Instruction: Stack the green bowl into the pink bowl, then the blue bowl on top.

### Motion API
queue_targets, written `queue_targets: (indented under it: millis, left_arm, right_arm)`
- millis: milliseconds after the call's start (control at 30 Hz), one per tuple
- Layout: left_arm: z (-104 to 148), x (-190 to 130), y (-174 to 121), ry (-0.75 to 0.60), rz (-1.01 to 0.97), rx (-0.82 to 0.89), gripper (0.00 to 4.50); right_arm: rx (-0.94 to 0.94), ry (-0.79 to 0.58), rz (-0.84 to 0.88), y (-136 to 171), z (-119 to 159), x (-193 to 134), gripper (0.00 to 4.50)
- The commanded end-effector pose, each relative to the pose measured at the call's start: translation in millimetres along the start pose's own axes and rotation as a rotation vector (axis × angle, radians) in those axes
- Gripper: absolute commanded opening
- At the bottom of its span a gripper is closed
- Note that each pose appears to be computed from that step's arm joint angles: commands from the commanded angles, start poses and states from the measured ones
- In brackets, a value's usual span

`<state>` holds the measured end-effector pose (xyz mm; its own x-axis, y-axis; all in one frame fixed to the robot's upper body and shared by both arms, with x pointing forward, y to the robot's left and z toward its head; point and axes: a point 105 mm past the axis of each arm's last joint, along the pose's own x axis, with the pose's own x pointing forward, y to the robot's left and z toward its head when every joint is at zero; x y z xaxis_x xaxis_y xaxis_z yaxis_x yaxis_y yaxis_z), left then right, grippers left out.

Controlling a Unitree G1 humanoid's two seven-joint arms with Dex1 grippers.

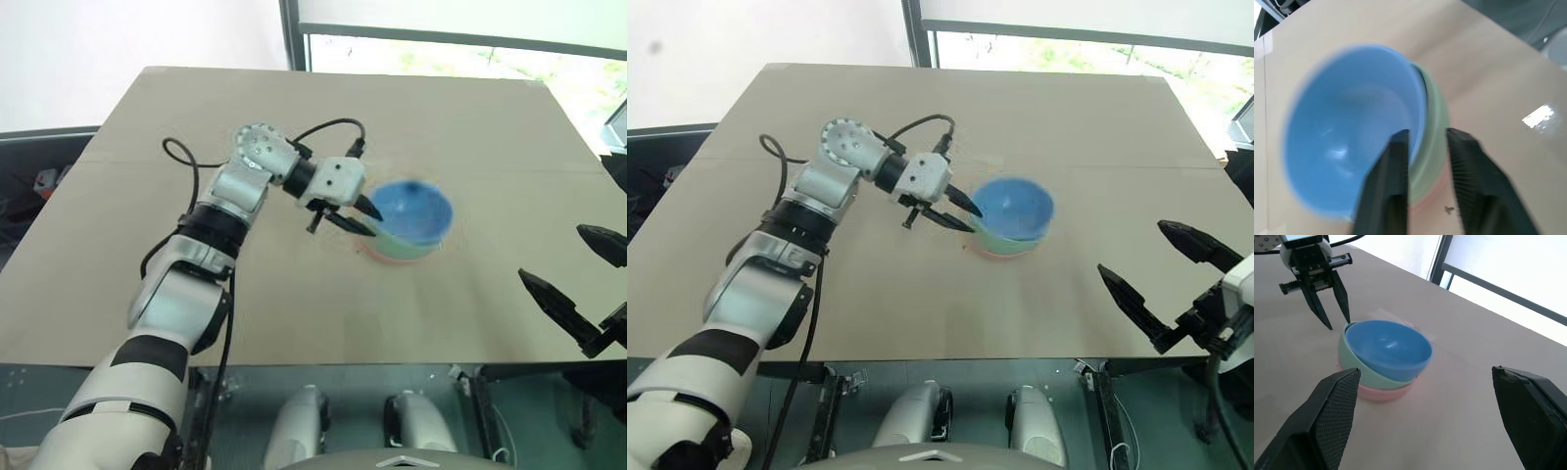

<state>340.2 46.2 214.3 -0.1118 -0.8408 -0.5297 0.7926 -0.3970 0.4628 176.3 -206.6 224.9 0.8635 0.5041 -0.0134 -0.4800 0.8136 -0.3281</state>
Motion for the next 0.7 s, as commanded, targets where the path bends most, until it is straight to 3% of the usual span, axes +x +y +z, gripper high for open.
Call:
queue_targets:
  millis: [33, 133, 200, 367, 500, 700]
  left_arm:
    - [32, -25, 20, -0.114, 0.151, 0.008, 2.6]
    - [33, -56, 32, -0.244, 0.431, -0.108, 2.6]
    - [18, -75, 23, -0.237, 0.595, -0.18, 2.6]
    - [-13, -83, -39, -0.171, 0.686, -0.392, 2.6]
    - [-32, -98, -106, -0.107, 0.737, -0.593, 2.6]
    - [-38, -109, -150, -0.004, 0.782, -0.684, 2.6]
  right_arm:
    - [-0.032, -0.006, 0.024, -1, 1, 6, 4.5]
    - [-0.049, 0.021, 0.03, -3, -13, 23, 4.5]
    - [-0.055, 0.045, 0.062, -2, -26, 37, 4.5]
    - [-0.058, 0.108, 0.149, -4, -54, 45, 4.5]
    - [-0.046, 0.192, 0.224, -20, -67, 26, 4.5]
    - [-0.102, 0.282, 0.222, -46, -79, 9, 4.5]
